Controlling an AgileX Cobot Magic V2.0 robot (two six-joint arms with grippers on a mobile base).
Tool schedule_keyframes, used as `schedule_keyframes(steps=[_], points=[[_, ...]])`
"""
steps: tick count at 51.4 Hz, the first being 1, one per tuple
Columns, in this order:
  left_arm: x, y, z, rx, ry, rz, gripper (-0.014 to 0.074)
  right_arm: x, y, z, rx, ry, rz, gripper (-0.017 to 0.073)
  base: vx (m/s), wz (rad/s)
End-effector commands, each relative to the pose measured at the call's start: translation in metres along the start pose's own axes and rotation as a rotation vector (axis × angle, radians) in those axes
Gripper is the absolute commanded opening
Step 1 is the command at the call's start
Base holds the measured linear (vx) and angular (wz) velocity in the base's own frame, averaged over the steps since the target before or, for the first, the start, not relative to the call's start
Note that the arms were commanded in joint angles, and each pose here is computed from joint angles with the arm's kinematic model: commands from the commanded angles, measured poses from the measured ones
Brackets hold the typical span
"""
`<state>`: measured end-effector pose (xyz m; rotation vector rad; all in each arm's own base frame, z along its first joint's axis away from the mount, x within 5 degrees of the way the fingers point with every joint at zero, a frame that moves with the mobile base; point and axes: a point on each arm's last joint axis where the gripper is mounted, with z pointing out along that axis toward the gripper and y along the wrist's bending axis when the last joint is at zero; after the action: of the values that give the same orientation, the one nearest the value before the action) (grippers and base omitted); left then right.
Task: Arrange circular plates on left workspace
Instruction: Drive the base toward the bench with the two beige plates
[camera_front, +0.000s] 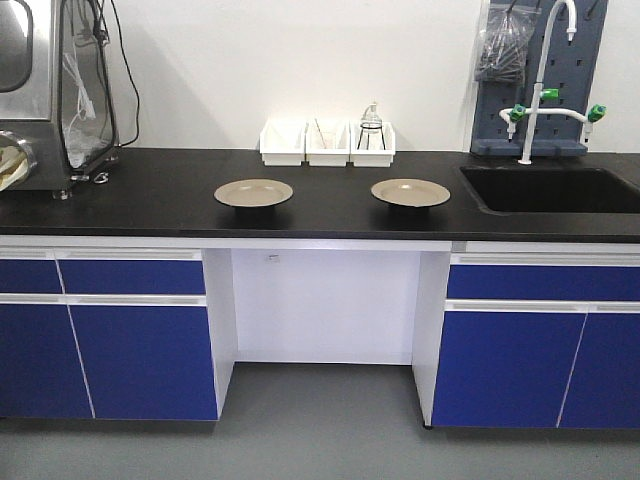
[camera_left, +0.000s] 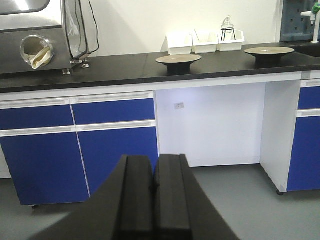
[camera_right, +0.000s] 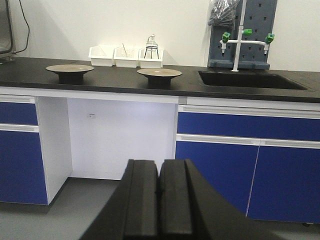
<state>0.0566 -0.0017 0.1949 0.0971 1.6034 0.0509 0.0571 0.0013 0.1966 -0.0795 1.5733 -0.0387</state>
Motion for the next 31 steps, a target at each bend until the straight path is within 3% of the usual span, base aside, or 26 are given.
schedule_keyframes(steps=[1,31], points=[[-0.0015,0.0003,-0.0003,-0.007,-0.077,-0.004,0.0,-0.0016,0.0004,-0.0005,0.0,-0.075,-0.012,-0.0005,0.0,0.0],[-0.0015,0.0003,-0.0003,-0.007,-0.077,-0.004,0.0,-0.0016,0.0004,-0.0005,0.0,-0.075,-0.012,-0.0005,0.09,0.0]])
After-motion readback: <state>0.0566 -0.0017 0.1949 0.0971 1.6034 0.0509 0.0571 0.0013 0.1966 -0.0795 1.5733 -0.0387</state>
